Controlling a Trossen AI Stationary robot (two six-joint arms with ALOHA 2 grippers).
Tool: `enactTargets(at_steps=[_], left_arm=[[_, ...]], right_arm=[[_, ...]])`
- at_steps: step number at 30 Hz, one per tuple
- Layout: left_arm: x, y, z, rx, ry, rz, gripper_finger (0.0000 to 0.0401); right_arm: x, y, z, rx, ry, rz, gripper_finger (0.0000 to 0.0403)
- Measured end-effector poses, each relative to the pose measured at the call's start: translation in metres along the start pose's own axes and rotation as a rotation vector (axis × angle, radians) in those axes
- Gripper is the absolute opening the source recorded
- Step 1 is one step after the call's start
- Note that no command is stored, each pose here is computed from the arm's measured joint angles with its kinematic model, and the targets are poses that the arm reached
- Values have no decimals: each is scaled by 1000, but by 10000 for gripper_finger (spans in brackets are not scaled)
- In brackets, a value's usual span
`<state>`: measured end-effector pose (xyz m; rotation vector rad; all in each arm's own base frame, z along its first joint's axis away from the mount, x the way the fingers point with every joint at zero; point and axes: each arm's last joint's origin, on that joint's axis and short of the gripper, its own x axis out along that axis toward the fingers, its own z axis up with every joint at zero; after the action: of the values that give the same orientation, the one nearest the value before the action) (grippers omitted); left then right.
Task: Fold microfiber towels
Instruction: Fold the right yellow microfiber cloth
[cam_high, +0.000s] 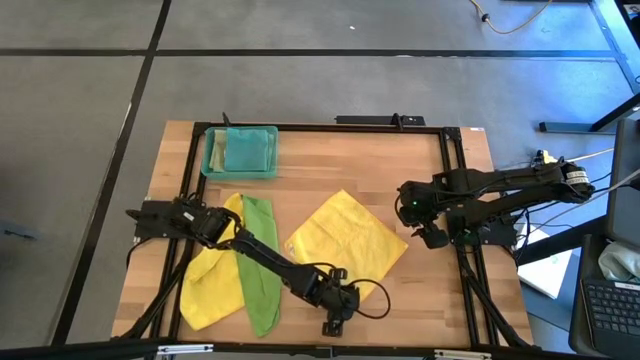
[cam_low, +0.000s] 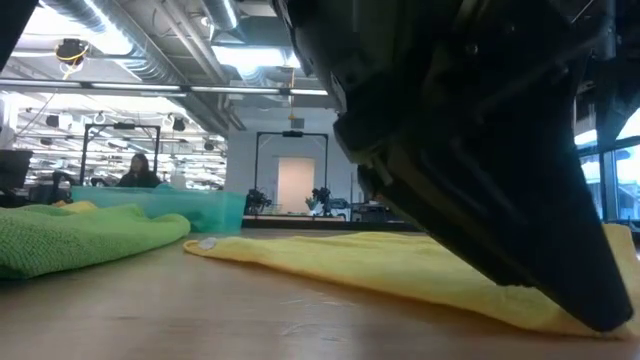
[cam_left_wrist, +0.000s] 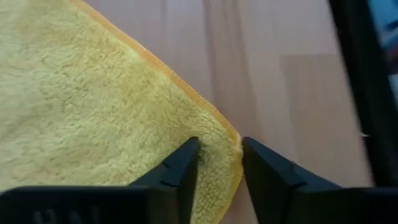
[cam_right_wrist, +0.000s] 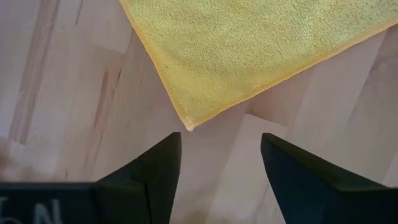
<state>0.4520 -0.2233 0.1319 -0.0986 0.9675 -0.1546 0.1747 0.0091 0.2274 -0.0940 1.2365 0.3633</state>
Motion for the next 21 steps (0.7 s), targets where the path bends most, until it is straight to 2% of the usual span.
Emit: enactTargets(at_steps=[4,10,15,21], left_arm=[[-3,-5,5,-22,6,-47,67],[-19,-15,24,-23,-61,-65,12],[-27,-18,34,-46,-82,-64,6],[-33,-18,32,-85,-24,-28,2]], right_arm=[[0,0,0,0,0,0,223],[0,0,0,0,0,0,223],[0,0,0,-5,-2,7,223],[0,3,0,-27,-9,57,223]])
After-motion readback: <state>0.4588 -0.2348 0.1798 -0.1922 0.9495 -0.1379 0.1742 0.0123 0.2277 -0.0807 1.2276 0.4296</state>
